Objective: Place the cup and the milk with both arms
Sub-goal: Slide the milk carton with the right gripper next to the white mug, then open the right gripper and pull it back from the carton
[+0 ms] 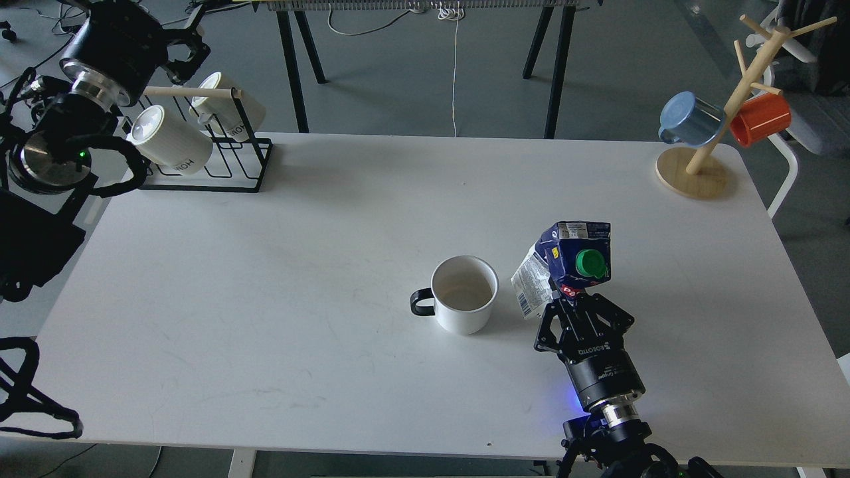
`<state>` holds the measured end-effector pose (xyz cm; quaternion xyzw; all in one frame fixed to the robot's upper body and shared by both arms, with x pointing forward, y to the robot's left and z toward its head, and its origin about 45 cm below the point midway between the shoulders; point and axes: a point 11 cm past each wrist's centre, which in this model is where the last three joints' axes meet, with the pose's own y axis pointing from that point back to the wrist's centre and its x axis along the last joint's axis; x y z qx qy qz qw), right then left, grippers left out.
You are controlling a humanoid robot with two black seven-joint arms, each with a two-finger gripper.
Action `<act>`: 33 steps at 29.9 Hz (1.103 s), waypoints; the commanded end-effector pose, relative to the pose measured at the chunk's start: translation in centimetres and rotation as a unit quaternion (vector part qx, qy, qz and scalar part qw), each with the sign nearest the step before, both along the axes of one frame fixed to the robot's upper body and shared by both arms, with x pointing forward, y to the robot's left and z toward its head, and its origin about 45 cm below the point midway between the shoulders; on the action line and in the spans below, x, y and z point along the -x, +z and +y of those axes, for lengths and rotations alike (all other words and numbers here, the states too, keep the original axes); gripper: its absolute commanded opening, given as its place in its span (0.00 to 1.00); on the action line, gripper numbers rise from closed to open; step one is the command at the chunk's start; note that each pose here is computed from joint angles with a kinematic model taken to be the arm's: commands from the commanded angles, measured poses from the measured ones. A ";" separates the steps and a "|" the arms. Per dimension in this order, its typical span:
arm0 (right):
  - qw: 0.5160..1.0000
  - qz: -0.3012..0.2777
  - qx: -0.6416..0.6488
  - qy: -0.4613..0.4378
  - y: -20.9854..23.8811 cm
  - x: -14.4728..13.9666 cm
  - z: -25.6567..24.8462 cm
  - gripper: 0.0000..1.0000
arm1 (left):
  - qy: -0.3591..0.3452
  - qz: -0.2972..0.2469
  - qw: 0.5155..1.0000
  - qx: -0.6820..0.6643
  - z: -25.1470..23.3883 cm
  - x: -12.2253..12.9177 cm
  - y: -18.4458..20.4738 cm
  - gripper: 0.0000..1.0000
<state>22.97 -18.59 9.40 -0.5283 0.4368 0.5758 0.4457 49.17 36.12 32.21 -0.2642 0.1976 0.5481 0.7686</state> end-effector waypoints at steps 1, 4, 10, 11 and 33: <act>1.000 0.000 -0.005 0.012 0.0 0.3 1.3 0.14 | 0.004 -0.001 1.000 0.001 0.4 0.1 0.1 0.99; 1.000 0.000 -0.006 0.020 0.0 0.5 1.7 0.14 | 0.007 -0.002 1.000 0.001 0.7 0.1 0.2 0.99; 1.000 0.009 0.000 0.017 -0.6 0.7 1.5 0.20 | 0.008 0.001 1.000 0.001 0.8 0.3 -0.2 0.99; 1.000 0.007 0.000 0.016 -0.6 0.6 1.5 0.22 | 0.008 0.001 1.000 0.001 0.8 0.3 -0.2 0.99; 1.000 0.019 0.006 0.006 -0.9 2.1 0.2 0.97 | 0.008 0.000 1.000 0.000 0.9 0.3 0.0 0.99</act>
